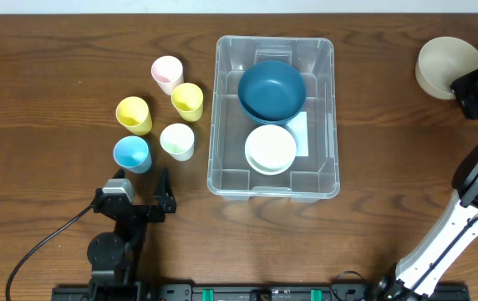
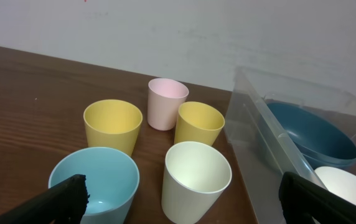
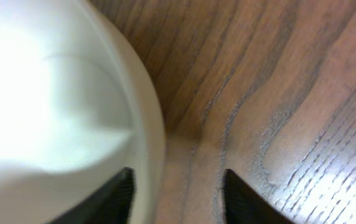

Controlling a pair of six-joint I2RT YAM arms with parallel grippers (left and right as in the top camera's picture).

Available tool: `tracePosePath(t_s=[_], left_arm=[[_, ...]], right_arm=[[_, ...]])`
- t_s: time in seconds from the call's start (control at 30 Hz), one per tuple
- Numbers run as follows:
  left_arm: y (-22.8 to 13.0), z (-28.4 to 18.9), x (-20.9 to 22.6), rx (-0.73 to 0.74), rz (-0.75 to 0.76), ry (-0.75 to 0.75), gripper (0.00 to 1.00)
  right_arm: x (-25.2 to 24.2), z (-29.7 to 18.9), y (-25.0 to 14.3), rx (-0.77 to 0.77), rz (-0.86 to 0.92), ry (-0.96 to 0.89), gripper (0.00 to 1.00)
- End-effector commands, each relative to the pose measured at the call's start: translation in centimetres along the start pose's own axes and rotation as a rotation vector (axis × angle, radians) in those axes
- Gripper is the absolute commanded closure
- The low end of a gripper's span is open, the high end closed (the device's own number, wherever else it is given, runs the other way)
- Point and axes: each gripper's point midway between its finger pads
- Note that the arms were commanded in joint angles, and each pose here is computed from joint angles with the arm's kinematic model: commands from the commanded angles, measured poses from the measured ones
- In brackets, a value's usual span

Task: Pack container
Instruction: 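Move the right gripper to the cream bowl and grasp its rim, then carry the cream bowl into the container and stack it on the teal bowls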

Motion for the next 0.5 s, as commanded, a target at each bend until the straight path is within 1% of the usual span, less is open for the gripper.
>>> tracePosePath(t_s=[0.0,0.13,0.2,0.23,0.27,0.33,0.47], left_arm=[[-1.6,0.2,0.3,0.037,0.013,0.011,0.02],[-1.6,0.2,0.3,0.037,0.013,0.011,0.02],[-1.6,0.2,0.3,0.037,0.013,0.011,0.02],[-1.6,0.2,0.3,0.037,0.013,0.011,0.02],[-1.6,0.2,0.3,0.037,0.013,0.011,0.02],[-1.6,0.2,0.3,0.037,0.013,0.011,0.02],[-1.6,0.2,0.3,0.037,0.013,0.011,0.02]], right_arm=[[-0.9,0.3,0.4,0.004,0.017,-0.024,0.64],[-1.3,-0.2,0.5,0.011,0.011,-0.031,0.8],[-1.1,-0.8,0.5,0.011,0.008,-0.023,0.92],[-0.9,-1.2,0.6,0.009,0.008,-0.016,0.97],[-0.7,-1.6,0.6,0.009,0.008,-0.006,0.99],[0.2,-2.8,0.7,0.015,0.004,0.036,0.99],[3.8,-6.8,0.7,0.032,-0.04,0.209,0.99]])
Point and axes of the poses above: each gripper's point midway between its finger pads, its own z axis out along the fingers, its own x axis along the line the jaws close on, y = z × x, and after that the axes turned 10 degrees about z, right-handed
